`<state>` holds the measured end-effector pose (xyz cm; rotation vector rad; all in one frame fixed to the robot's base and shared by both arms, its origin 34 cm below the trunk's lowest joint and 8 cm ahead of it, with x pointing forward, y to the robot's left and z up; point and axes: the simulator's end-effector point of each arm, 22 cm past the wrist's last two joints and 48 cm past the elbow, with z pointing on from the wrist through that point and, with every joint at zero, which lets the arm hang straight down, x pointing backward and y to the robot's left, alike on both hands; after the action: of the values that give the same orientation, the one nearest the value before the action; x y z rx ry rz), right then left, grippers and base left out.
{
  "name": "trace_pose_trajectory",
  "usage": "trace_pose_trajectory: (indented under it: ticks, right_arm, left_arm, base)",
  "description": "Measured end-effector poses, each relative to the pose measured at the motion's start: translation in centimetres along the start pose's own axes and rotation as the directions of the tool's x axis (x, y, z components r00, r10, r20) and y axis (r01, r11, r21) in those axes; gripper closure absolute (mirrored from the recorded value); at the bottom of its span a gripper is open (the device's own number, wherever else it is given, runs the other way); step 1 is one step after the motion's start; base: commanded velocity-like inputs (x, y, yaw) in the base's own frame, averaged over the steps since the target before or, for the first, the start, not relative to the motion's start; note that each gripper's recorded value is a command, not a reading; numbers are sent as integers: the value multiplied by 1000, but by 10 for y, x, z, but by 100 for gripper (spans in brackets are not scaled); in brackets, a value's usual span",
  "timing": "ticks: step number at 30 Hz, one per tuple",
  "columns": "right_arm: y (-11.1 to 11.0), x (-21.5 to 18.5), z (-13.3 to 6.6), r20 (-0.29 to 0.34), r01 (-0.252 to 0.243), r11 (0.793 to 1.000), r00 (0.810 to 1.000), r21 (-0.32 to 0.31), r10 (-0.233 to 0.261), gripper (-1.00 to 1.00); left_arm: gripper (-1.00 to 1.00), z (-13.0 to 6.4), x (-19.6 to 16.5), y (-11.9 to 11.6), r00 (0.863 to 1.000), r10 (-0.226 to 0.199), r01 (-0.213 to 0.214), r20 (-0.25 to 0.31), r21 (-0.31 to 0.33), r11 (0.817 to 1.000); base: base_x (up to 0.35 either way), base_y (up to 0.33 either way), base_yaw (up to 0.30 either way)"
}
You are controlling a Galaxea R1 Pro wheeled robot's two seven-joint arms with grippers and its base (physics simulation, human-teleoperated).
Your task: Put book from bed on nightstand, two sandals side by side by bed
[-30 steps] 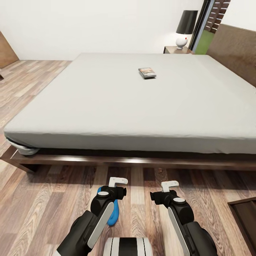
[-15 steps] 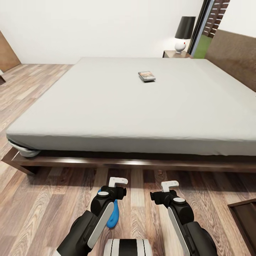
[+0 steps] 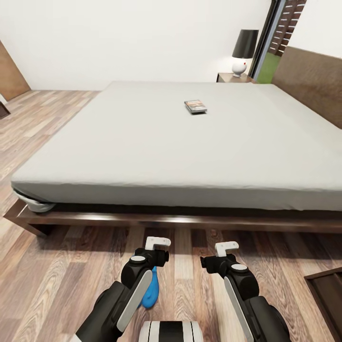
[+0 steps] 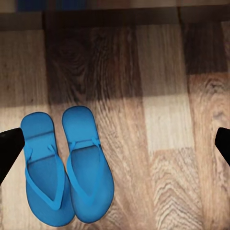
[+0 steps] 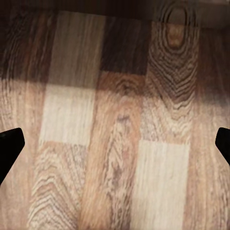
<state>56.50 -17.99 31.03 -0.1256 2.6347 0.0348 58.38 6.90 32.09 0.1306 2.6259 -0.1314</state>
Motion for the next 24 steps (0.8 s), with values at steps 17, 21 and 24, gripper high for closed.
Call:
trace_pose_trajectory:
  ticks: [17,21,24]
  right_arm:
    - [-1,-11,-9,28,3,1000,1000,3,-3,-100]
    - [-1,-14,-11,34,3,1000,999,4,-3,-100]
    - [-1,-16,-13,39,3,1000,999,4,-3,-100]
  left_arm:
    - [-100,-9,-11,0,1000,4,-4,28,-2,1000]
    - [-100,-12,-14,0,999,4,-4,34,-3,1000]
    - [-100,-14,-16,0,999,5,-5,39,-3,1000]
  base:
    - [0,0,0]
    - [0,0,0]
    - [0,0,0]
